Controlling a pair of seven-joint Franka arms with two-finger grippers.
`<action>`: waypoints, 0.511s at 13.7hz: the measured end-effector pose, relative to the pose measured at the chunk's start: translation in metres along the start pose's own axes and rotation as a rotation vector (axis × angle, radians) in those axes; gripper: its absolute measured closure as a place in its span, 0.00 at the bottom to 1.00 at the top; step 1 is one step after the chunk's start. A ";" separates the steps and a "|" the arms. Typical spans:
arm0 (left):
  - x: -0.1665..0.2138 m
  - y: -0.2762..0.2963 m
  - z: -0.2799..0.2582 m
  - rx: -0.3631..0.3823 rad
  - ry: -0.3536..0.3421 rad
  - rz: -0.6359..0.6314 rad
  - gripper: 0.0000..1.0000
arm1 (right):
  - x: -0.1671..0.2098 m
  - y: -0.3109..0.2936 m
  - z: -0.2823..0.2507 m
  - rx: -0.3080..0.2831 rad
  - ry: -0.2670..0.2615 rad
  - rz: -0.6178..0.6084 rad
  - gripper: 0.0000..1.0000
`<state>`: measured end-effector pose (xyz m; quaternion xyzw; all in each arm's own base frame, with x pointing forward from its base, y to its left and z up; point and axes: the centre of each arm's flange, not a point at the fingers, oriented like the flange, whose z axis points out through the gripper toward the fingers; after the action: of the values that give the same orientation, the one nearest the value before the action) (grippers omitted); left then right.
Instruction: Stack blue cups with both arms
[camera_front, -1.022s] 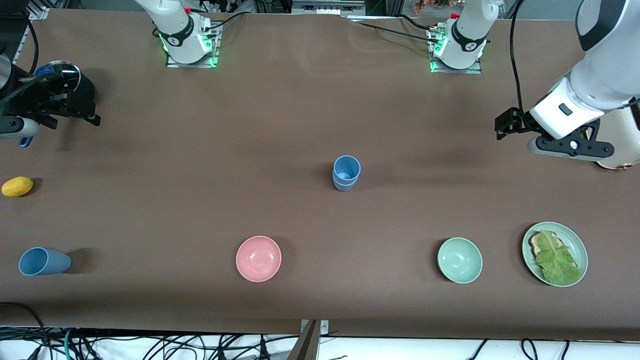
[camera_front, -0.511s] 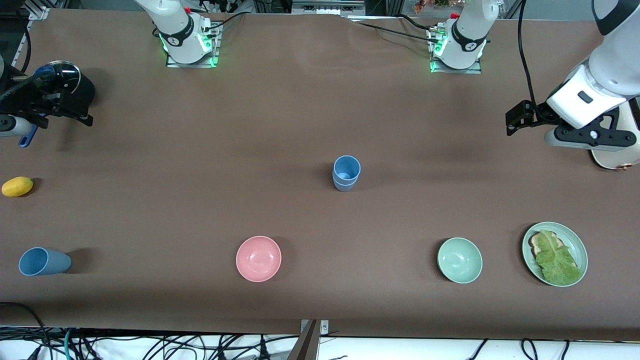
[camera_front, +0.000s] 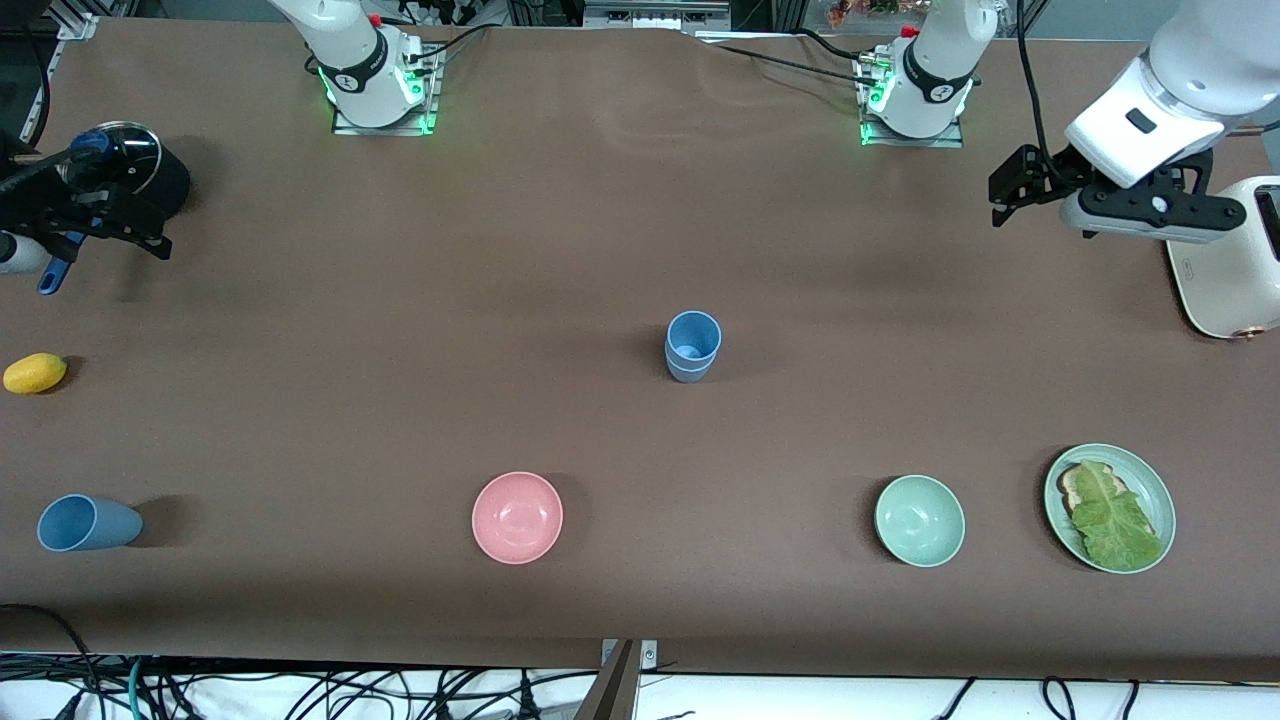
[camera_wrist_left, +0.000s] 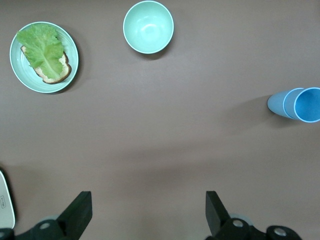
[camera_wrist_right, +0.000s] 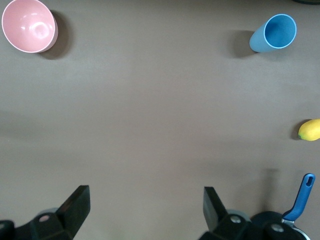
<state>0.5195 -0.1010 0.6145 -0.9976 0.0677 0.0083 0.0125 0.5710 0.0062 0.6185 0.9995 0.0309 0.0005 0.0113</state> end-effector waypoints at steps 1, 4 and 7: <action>0.000 -0.002 0.000 0.000 0.001 -0.003 0.00 | 0.001 -0.001 0.000 0.000 0.004 -0.001 0.00; -0.001 -0.010 0.001 -0.001 -0.013 -0.018 0.00 | 0.004 -0.002 -0.003 -0.002 0.034 -0.003 0.00; -0.003 -0.019 0.003 0.000 -0.033 -0.035 0.00 | 0.007 -0.004 -0.004 -0.004 0.057 -0.007 0.00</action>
<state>0.5191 -0.0817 0.6118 -0.9984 0.0501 0.0245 0.0135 0.5775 0.0107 0.6229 0.9989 0.0346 0.0290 0.0122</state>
